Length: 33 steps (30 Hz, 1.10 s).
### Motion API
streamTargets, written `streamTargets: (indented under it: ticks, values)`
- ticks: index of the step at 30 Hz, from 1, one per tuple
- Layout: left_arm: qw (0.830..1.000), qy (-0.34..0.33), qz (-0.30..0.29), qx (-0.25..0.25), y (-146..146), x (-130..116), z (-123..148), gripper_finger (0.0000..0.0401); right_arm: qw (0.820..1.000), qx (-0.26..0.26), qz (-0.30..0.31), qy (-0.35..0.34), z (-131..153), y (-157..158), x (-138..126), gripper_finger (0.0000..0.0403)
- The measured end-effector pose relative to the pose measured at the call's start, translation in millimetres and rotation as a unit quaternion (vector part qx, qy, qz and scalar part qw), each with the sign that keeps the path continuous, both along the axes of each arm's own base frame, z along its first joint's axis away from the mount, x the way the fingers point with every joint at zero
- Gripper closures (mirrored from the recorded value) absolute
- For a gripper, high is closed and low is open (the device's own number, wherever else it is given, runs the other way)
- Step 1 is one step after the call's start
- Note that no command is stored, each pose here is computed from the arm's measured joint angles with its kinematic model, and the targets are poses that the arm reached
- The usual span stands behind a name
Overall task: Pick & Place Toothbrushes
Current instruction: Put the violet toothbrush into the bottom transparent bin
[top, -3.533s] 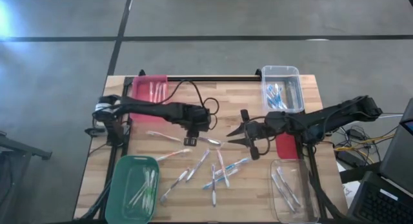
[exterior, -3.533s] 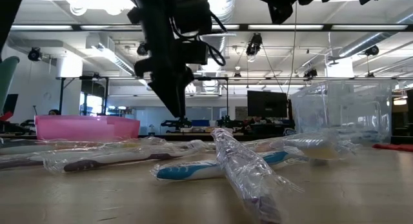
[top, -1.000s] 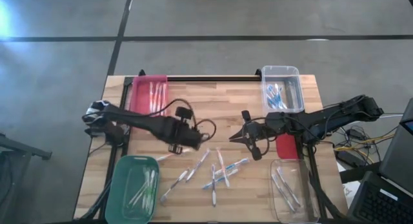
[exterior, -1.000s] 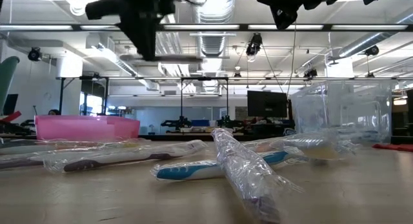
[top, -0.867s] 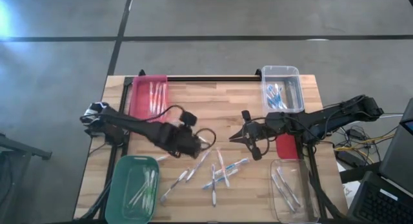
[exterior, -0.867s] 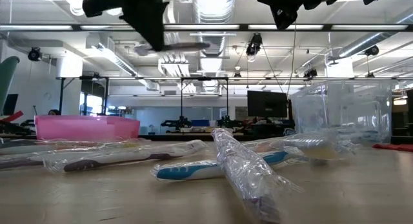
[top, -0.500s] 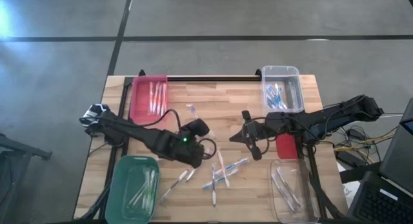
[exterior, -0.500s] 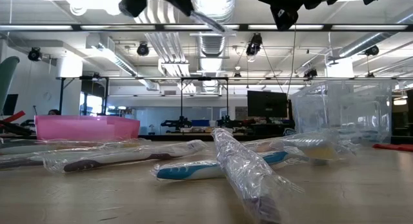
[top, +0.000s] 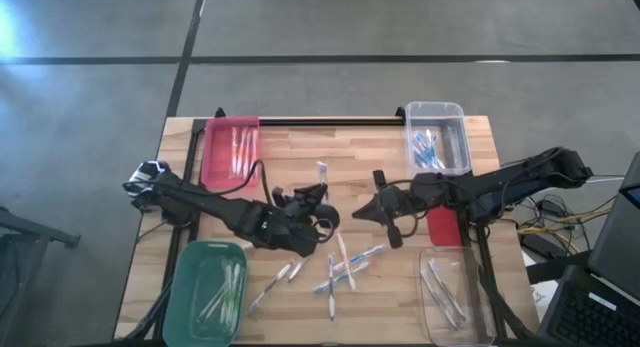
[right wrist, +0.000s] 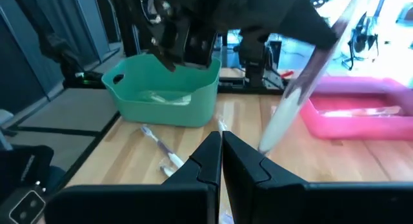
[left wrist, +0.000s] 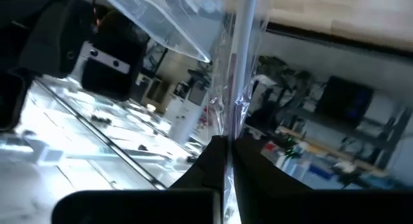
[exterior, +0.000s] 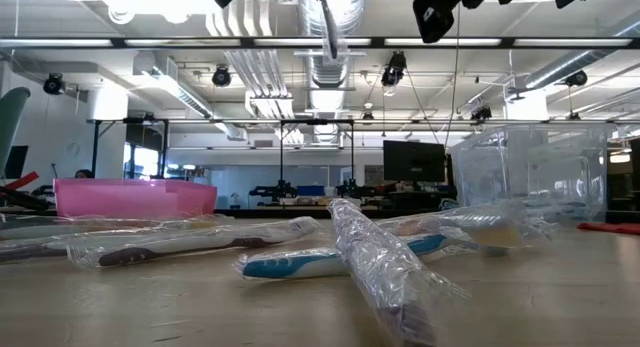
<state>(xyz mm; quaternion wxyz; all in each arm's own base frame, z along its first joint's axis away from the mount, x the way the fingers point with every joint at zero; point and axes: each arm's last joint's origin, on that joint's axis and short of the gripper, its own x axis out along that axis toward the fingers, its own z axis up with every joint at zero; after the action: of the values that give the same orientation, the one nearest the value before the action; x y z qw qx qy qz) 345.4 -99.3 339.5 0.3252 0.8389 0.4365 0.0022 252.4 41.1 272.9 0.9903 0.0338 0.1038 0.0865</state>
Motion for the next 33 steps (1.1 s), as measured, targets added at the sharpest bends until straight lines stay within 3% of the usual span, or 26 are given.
streamTargets:
  ticks: [6, 13, 23, 33]
  values:
    - [1.0, 0.013, -0.007, 0.011, -1.1, -0.2, 0.1, 0.0383, 1.0, 0.018, -0.01, 0.02, -13.4, -0.1, 12.5, 0.0382]
    - [1.0, 0.011, -0.028, 0.01, -15.8, -4.9, 0.1, 0.0384, 0.997, 0.016, -0.069, 0.006, -13.4, -11.9, 19.4, 0.0317]
    - [1.0, 0.005, -0.029, 0.012, -15.6, -3.3, 1.8, 0.0382, 0.995, 0.063, -0.073, -0.021, -9.0, -11.5, 22.3, 0.0239]
    - [0.999, -0.002, -0.043, 0.014, -11.4, 2.9, 6.5, 0.0381, 0.995, 0.062, -0.071, -0.032, -11.9, -10.9, 27.7, 0.0203]
